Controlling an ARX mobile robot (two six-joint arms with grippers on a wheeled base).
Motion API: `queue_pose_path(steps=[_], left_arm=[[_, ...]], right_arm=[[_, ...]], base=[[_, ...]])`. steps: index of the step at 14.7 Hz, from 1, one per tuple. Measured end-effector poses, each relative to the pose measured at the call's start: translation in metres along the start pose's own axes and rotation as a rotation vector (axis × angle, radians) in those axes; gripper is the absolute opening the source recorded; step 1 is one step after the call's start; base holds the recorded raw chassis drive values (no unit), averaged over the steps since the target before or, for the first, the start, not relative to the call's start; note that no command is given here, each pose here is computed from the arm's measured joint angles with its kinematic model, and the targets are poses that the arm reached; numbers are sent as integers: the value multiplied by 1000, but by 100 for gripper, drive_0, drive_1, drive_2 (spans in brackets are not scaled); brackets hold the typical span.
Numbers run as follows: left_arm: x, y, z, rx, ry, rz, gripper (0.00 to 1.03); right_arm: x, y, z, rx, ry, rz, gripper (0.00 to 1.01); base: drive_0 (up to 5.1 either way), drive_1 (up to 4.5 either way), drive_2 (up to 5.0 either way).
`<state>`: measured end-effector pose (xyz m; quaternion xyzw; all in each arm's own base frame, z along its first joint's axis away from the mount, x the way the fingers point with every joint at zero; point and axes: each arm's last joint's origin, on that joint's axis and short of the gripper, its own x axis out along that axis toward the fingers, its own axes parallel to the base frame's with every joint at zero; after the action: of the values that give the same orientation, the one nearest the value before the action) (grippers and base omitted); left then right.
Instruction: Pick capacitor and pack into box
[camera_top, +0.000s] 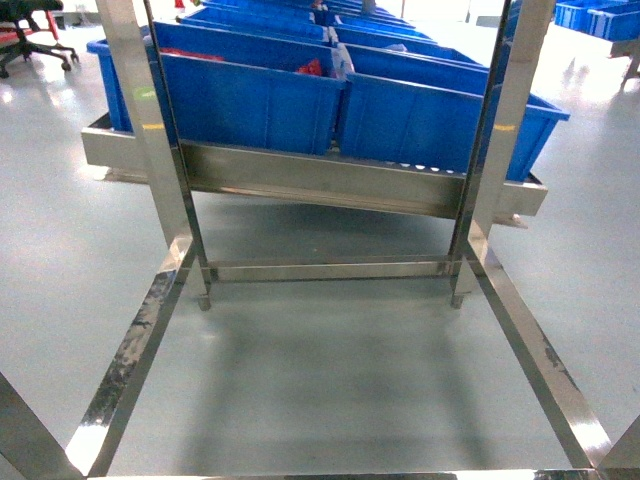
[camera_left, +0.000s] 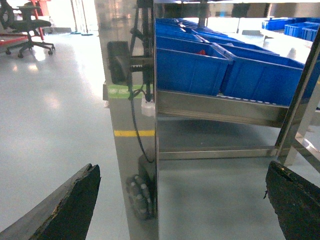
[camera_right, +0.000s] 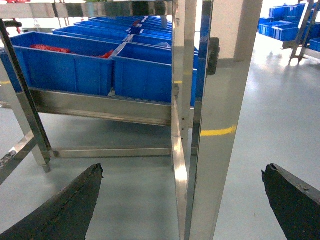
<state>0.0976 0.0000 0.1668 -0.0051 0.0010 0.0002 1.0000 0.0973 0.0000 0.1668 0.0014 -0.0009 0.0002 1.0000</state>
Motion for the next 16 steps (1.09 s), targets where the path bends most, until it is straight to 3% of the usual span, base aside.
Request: queue_pose_path(steps=[16], left_arm=[[0, 0, 0, 0, 0, 0, 98]], right_arm=[[0, 0, 0, 0, 0, 0, 98]], base=[[0, 0, 0]])
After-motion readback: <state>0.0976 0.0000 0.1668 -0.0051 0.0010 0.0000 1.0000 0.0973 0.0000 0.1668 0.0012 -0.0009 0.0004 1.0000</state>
